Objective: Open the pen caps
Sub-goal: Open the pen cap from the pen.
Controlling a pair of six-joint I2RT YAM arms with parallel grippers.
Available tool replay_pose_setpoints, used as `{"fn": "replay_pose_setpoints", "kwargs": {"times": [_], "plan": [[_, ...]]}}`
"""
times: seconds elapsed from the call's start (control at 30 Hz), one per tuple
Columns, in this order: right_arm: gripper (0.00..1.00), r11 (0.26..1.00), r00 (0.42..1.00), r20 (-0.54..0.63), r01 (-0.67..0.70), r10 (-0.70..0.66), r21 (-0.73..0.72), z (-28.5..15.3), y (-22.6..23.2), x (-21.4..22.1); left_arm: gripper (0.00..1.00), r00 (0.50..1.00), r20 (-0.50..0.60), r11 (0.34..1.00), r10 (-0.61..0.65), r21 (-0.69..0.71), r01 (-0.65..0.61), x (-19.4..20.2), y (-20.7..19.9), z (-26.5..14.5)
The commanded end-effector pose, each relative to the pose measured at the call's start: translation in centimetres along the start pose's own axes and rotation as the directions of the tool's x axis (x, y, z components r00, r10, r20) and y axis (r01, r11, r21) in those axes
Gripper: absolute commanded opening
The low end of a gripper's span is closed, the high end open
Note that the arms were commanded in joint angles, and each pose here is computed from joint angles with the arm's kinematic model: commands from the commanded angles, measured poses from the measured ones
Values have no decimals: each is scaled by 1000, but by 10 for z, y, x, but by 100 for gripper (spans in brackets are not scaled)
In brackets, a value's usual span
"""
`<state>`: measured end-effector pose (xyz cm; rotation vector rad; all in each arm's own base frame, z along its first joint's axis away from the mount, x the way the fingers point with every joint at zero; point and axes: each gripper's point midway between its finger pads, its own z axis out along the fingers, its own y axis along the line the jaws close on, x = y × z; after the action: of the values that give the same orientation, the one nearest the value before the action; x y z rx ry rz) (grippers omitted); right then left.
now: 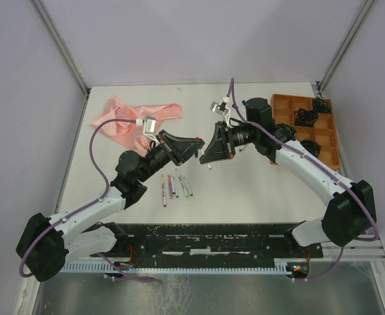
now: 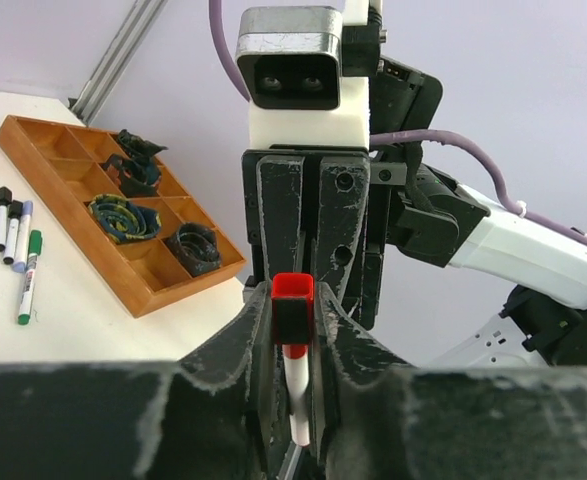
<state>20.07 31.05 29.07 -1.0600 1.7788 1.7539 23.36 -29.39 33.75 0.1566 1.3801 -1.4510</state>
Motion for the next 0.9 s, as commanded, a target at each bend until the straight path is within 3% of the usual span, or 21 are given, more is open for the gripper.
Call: {"fn": "replay_pose_setpoints", "kwargs": {"times": [0.0, 0.03, 0.2, 0.5, 0.63, 0.73, 0.87], "plan": [[0, 998, 998, 9, 64, -63, -16, 0, 9, -12, 8, 999, 47, 998, -2, 62, -1, -21, -21, 7], [0, 998, 998, 8, 65, -65, -16, 0, 9, -12, 4, 999, 53, 998, -2, 59, -1, -23, -21, 7], [0, 998, 998, -4, 69, -69, -11, 1, 3, -7, 3, 991, 113, 997, 74, 9, -75, -50, -19, 19], [0, 1000, 999, -24, 24, -24, -7, 5, -13, 1, 3, 924, 322, 978, 204, -105, -180, -164, 1, 32], [0, 1000, 1000, -25, 2, -2, -8, 7, -18, 2, 3, 891, 380, 967, 249, -151, -206, -193, 8, 33], [0, 1000, 1000, -22, 3, -3, 2, 6, -21, 2, 3, 896, 370, 967, 245, -154, -201, -194, 13, 35], [0, 989, 997, -39, 75, -71, 126, -9, -36, 1, 3, 942, 280, 974, 186, -177, -140, -158, 40, 30]]}}
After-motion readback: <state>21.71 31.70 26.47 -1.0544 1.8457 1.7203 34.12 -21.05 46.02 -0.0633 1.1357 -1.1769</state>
